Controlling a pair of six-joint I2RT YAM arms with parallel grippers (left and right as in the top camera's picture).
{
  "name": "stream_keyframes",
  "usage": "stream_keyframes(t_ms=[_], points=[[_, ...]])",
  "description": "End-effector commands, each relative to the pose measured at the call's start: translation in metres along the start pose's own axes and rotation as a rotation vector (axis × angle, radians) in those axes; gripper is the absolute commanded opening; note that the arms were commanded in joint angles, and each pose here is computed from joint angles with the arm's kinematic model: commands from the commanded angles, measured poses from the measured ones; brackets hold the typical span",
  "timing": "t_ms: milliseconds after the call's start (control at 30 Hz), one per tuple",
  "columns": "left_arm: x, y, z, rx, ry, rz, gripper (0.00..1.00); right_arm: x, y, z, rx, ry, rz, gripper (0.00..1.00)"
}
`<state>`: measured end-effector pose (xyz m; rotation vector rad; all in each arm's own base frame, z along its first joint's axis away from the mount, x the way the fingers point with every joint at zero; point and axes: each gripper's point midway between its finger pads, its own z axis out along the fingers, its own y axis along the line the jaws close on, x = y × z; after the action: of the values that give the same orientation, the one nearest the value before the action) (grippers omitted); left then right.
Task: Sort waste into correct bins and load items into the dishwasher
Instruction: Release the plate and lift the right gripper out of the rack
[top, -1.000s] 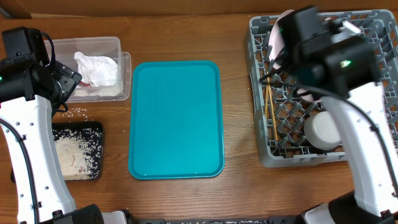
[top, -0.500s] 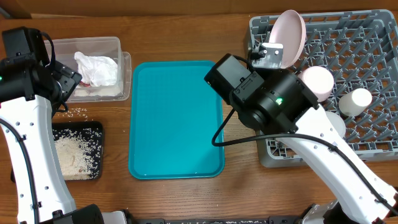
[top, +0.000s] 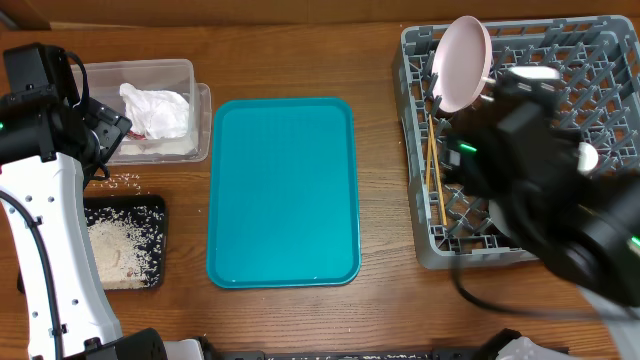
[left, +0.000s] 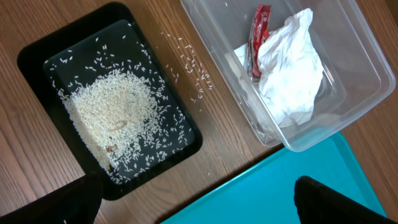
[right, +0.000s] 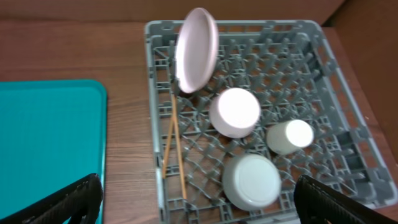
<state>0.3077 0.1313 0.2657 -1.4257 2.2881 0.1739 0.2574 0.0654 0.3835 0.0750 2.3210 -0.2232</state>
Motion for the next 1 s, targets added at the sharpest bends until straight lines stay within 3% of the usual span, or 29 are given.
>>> stream_keyframes(t_ms=[0, 233, 367, 967], points=[[-0.002, 0.000, 0.002, -0.003, 0.001, -0.013, 1.00, 0.016, -0.014, -0.010, -0.081, -0.016, -0.056, 1.00], [-0.002, 0.000, 0.002, -0.003, 0.001, -0.013, 1.00, 0.048, 0.002, -0.013, -0.306, -0.159, -0.241, 1.00], [-0.002, 0.000, 0.002, -0.003, 0.001, -0.013, 1.00, 0.047, 0.004, -0.012, -0.331, -0.247, -0.205, 1.00], [-0.002, 0.000, 0.002, -0.003, 0.001, -0.012, 1.00, 0.085, 0.012, 0.010, -0.337, -0.058, -0.288, 1.00]])
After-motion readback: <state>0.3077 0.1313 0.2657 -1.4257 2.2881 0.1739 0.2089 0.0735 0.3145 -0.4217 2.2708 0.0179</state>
